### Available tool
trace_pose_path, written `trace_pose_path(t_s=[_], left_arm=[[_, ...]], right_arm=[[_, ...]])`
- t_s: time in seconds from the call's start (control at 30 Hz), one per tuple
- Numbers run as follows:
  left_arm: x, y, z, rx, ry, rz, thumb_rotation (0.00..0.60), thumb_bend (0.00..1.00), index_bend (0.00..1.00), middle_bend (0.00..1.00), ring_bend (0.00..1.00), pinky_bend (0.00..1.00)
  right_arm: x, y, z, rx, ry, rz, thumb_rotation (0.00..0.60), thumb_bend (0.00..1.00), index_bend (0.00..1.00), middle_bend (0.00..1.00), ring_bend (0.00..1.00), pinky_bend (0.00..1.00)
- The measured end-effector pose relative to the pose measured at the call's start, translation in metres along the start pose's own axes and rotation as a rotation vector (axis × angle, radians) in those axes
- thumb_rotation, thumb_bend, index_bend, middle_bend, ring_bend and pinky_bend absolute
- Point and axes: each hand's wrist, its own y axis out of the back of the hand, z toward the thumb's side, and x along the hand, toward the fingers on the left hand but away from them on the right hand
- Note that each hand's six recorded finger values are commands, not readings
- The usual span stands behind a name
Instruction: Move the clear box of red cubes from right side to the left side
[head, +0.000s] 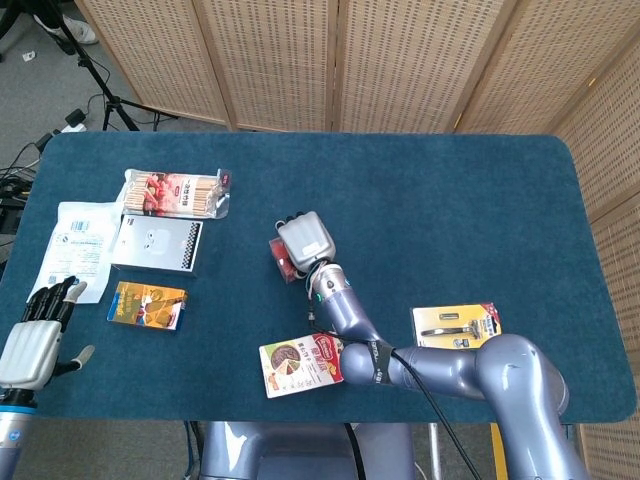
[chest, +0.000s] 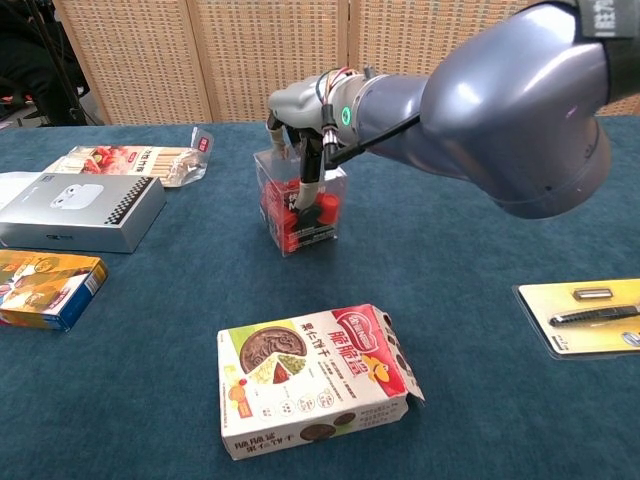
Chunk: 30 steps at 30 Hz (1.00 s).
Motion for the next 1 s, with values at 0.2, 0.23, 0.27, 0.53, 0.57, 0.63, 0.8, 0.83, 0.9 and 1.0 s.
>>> trace_pose_path(t_s=[0.2,0.23,0.27,0.53,0.57,0.63,0.8,0.83,0.9,1.0], left_arm=[[0.0,0.0,0.0,0.003,0.002,0.003,0.6,0.24,0.0,0.0,0.0,0.0],[0.0,0.0,0.001,0.004,0.002,0.004,0.6,0.24,0.0,0.0,0.0,0.0],[0.0,0.001,0.001,0.005,0.002,0.005,0.6,0.24,0.0,0.0,0.0,0.0],[-0.002,0.002,0.002,0.005,0.001,0.012,0.6,0.24,0.0,0.0,0.0,0.0],[-0.002,0.002,0.002,0.005,0.001,0.013,0.6,0.24,0.0,0.0,0.0,0.0],[-0.002,0.003,0.002,0.004,0.002,0.015,0.6,0.24,0.0,0.0,0.0,0.0],[-0.002,0.003,0.001,0.003,0.005,0.013,0.6,0.24,0.0,0.0,0.0,0.0],[-0.002,0.004,0.001,0.003,0.006,0.015,0.6,0.24,0.0,0.0,0.0,0.0],[-0.002,0.005,0.001,0.003,0.007,0.019,0.6,0.24,0.0,0.0,0.0,0.0],[-0.002,0.005,0.0,0.006,0.009,0.021,0.6,0.24,0.0,0.0,0.0,0.0]], right_arm=[[0.002,-0.007,-0.009,-0.022,-0.017,0.031,0.6,0.05,0.42,0.18,0.15,0.32],[0.004,-0.008,-0.01,-0.026,-0.019,0.045,0.6,0.04,0.34,0.11,0.09,0.24],[0.005,-0.01,-0.012,-0.03,-0.022,0.061,0.6,0.02,0.24,0.04,0.02,0.15],[0.017,-0.017,-0.024,-0.046,-0.049,0.185,0.6,0.0,0.0,0.0,0.0,0.0],[0.018,-0.015,-0.025,-0.041,-0.051,0.186,0.6,0.0,0.0,0.0,0.0,0.0],[0.019,-0.014,-0.026,-0.035,-0.056,0.183,0.6,0.0,0.0,0.0,0.0,0.0],[0.025,-0.01,-0.03,-0.037,-0.076,0.182,0.6,0.0,0.0,0.0,0.0,0.0],[0.026,-0.008,-0.03,-0.035,-0.079,0.179,0.6,0.0,0.0,0.0,0.0,0.0],[0.03,-0.005,-0.032,-0.03,-0.086,0.174,0.6,0.0,0.0,0.0,0.0,0.0],[0.036,0.001,-0.04,-0.023,-0.103,0.165,0.6,0.0,0.0,0.0,0.0,0.0]])
